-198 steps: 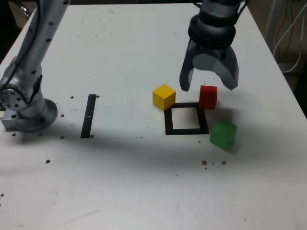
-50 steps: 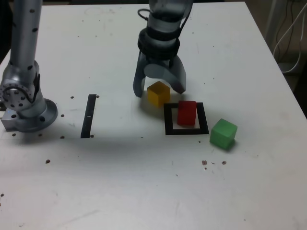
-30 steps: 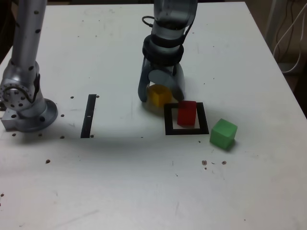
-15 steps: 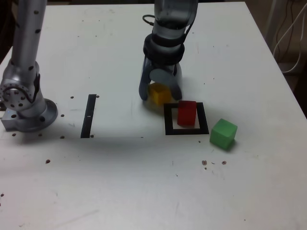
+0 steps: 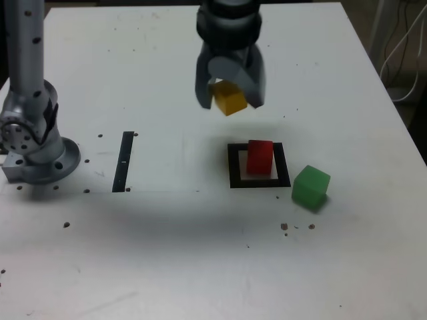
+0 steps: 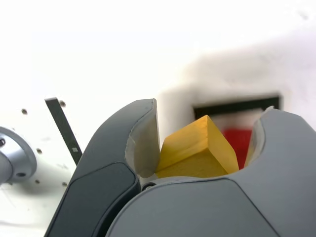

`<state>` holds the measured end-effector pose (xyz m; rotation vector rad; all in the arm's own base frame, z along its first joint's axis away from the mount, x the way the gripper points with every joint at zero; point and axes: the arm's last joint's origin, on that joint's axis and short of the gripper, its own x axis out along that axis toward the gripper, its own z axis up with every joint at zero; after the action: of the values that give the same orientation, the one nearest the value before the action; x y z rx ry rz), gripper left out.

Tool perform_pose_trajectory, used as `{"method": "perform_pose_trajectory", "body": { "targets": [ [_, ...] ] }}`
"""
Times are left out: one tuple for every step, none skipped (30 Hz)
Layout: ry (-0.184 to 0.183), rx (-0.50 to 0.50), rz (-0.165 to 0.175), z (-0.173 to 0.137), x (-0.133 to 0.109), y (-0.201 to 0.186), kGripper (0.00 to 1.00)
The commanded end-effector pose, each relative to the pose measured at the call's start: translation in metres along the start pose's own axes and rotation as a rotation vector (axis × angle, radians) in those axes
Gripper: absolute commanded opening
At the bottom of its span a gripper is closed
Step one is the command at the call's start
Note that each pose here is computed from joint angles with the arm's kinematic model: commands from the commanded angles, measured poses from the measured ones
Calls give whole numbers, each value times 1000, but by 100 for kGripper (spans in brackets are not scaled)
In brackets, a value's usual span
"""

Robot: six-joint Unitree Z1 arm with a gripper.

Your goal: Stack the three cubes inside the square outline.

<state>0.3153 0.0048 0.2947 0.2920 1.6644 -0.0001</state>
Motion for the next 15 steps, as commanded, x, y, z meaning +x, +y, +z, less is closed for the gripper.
{"method": "perform_pose_trajectory", "body": {
  "targets": [
    [-1, 26, 2, 11, -9, -11, 20],
    [-6, 34, 0, 14, -12, -16, 20],
    [-10, 41, -3, 17, -15, -20, 20],
    [-13, 47, -7, 21, -16, -24, 20],
    [-14, 52, -12, 23, -17, -27, 20],
    [-14, 56, -17, 26, -17, -29, 20],
    [-13, 63, -22, 29, -16, -31, 20],
    [-10, 73, -26, 31, -15, -32, 20],
    [-5, 83, -29, 33, -13, -33, 20],
    [0, 95, -32, 35, -11, -34, 20],
    [8, 111, -35, 38, -9, -35, 20],
    [15, 122, -37, 40, -7, -35, 20],
    [21, 132, -40, 42, -4, -36, 20],
    [26, 138, -42, 44, -2, -36, 20],
    [32, 143, -44, 47, 0, -36, 20]
  ]
}}
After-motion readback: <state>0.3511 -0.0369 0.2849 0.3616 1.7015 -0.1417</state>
